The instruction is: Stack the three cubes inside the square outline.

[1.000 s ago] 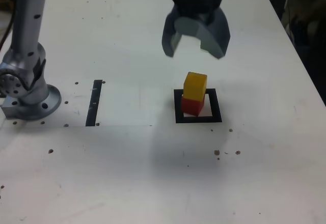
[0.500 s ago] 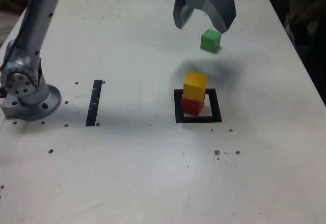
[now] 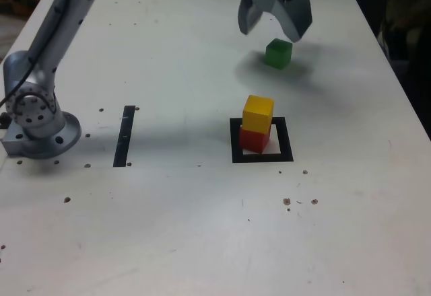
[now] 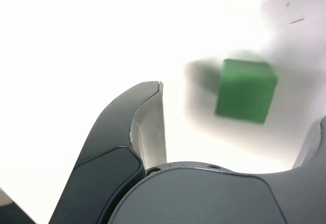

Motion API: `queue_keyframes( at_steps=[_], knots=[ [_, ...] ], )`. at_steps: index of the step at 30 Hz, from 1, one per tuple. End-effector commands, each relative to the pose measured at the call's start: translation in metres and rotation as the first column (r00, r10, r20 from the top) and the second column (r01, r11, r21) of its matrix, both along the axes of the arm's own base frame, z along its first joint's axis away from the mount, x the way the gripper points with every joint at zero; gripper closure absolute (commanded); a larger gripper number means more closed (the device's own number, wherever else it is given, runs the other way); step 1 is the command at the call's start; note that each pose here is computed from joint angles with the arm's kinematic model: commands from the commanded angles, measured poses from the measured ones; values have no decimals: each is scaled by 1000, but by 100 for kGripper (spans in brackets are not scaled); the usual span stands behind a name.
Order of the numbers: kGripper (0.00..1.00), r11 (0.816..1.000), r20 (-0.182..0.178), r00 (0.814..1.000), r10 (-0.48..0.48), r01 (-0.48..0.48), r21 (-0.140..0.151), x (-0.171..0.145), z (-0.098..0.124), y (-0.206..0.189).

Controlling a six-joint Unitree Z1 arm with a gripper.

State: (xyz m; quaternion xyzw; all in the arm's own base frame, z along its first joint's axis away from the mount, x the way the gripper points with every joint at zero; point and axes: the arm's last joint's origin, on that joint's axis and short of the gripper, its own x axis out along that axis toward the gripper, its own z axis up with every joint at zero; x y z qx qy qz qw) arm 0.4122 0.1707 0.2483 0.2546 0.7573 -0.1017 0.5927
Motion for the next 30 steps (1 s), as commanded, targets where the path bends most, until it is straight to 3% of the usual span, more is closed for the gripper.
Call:
queue_keyframes(
  at_steps=[1,10,19,26,30],
  knots=[
    [1,1000,-8,1000,-5,5,-7,4,-9,0],
    [9,999,-47,999,-13,12,-31,10,-31,-2],
    [24,999,-44,999,-13,12,-35,15,-36,-3],
    [52,999,-13,1000,4,-5,-34,17,-35,-4],
    [62,999,-11,1000,5,-6,-44,19,-39,-4]
  ],
)
